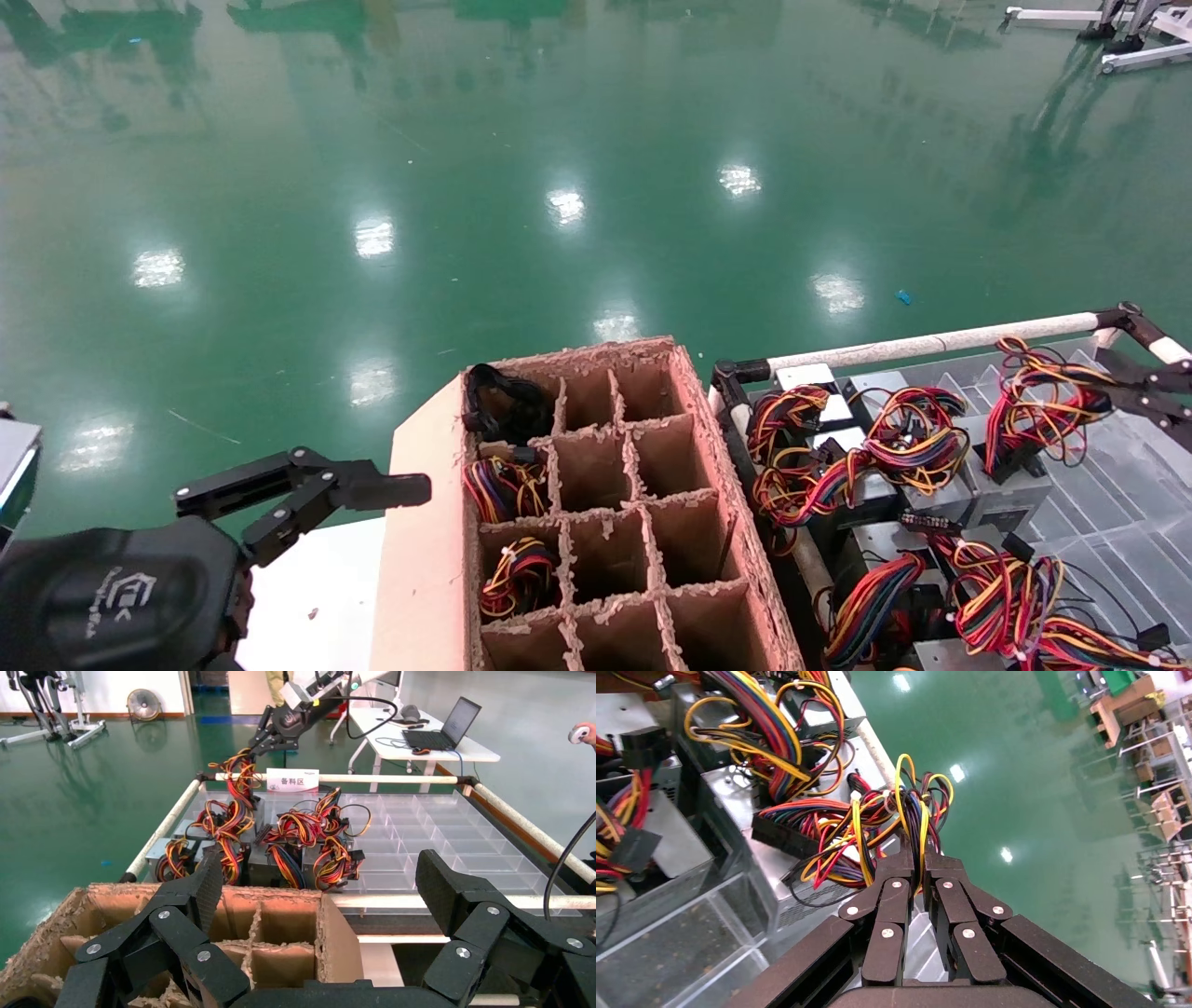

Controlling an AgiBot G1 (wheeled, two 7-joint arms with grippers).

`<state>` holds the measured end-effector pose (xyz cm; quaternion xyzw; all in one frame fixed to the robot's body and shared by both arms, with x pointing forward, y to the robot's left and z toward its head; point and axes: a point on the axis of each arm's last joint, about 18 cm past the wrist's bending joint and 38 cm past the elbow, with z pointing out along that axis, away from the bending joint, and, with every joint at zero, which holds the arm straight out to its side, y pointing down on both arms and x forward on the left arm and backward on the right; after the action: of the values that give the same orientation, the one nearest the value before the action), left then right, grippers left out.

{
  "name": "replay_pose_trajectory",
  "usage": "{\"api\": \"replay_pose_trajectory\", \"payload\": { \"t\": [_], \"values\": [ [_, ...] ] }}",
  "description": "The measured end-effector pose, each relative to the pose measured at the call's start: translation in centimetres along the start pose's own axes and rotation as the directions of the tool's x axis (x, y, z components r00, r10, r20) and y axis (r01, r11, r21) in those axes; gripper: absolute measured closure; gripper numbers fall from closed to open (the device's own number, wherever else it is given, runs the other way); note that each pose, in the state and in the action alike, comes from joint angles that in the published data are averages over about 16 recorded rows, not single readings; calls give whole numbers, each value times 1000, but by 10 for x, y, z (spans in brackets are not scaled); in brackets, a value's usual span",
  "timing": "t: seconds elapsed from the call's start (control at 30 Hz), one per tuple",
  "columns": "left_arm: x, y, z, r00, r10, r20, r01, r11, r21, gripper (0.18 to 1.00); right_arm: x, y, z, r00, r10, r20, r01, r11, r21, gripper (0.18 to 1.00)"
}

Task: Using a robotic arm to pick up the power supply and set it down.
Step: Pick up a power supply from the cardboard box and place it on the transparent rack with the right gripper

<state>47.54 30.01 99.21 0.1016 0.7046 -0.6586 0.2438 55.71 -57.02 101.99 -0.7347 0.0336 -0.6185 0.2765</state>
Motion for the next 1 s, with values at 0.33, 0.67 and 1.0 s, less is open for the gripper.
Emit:
{"api": "replay_pose_trajectory", "payload": {
  "t": [0.33,0.67,1.0],
  "values": [
    [0,0,0,1000,0,0,0,1000,0,184,-4,4,0,994,99,-44,-98,995,34,982],
    [0,0,0,1000,0,0,0,1000,0,184,0,-3,20,984,154,-89,-147,986,74,982],
    [0,0,0,1000,0,0,0,1000,0,184,0,-13,37,981,172,-87,-163,981,110,982]
  ]
}}
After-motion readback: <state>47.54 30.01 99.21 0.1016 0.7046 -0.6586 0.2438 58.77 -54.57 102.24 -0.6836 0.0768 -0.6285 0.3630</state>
